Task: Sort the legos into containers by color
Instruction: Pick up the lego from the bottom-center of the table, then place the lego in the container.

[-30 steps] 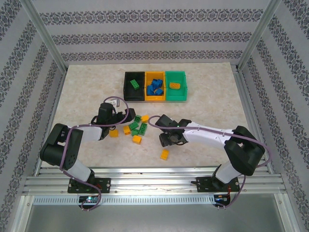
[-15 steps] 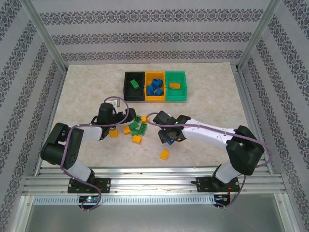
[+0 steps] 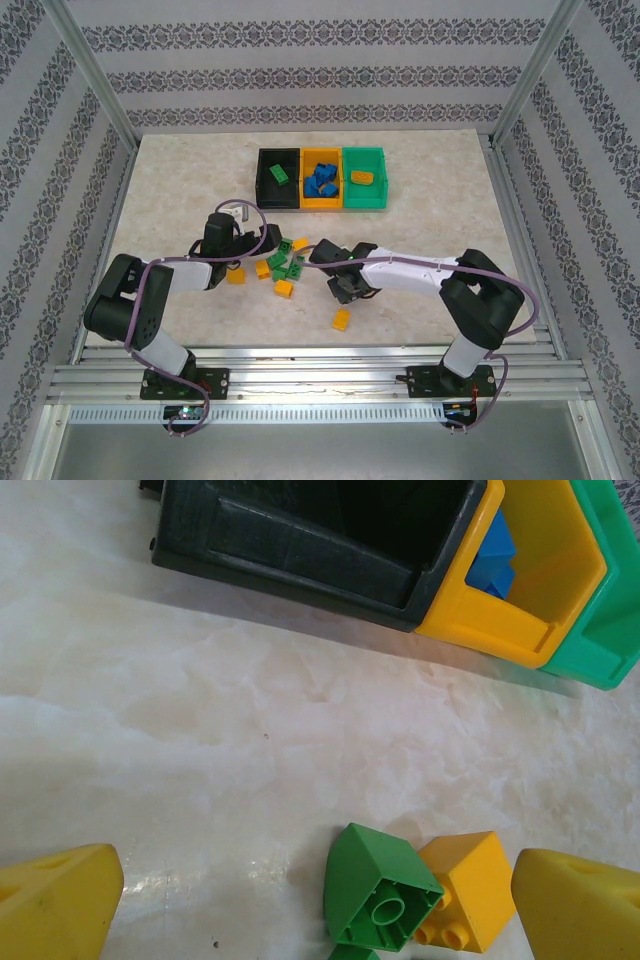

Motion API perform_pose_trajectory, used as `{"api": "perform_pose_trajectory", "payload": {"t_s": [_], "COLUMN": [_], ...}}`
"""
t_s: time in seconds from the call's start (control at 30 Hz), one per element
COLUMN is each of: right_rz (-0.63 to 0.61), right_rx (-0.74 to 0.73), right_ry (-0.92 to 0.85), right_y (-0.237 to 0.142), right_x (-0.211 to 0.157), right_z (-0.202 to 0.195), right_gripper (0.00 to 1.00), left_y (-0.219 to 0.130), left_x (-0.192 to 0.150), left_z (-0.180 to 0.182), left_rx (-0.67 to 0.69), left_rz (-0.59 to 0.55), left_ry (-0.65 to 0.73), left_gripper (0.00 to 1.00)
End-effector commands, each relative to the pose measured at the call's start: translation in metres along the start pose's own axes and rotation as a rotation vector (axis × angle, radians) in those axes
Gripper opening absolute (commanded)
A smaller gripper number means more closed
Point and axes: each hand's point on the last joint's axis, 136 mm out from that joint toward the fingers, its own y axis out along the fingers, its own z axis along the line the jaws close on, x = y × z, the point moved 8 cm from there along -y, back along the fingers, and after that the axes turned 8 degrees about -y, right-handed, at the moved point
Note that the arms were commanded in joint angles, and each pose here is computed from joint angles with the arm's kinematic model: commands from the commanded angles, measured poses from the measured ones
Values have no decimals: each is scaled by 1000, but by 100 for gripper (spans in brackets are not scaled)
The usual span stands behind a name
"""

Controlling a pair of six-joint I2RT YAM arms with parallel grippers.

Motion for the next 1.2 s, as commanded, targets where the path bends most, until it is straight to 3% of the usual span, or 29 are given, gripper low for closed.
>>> {"api": "perform_pose_trajectory", "payload": {"t_s": [0.0, 0.2, 0.43, 0.67, 0.83, 1.03, 1.17], "right_rz": [-40, -179, -437, -552, -591, -632, -661], "right_rx": [-21, 20, 165, 164, 155, 90, 50], "right_ry": [-5, 24, 182, 251, 259, 283, 277], "right_y": [-16, -50, -73, -62, -33, -4, 4], "right_x": [6, 29, 103, 189, 254, 303, 323], "right_z": [-2, -17, -61, -92, -107, -122, -129], "right_gripper": [34, 35, 35, 34, 34, 35, 42], "left_y": [0, 0, 2, 2, 1, 0, 1], "left_x": [4, 5, 4, 4, 4, 5, 5], "left_z": [-1, -1, -1, -1, -1, -1, 0], "left_rx": [-20, -23, -28, -25, -28, -20, -18], "left_rz": [-26, -26, -17, -20, -20, -25, -23], "left_ry": [-5, -6, -13, -9, -9, -6, -7], "left_gripper": [100, 100, 100, 100, 100, 100, 100]}}
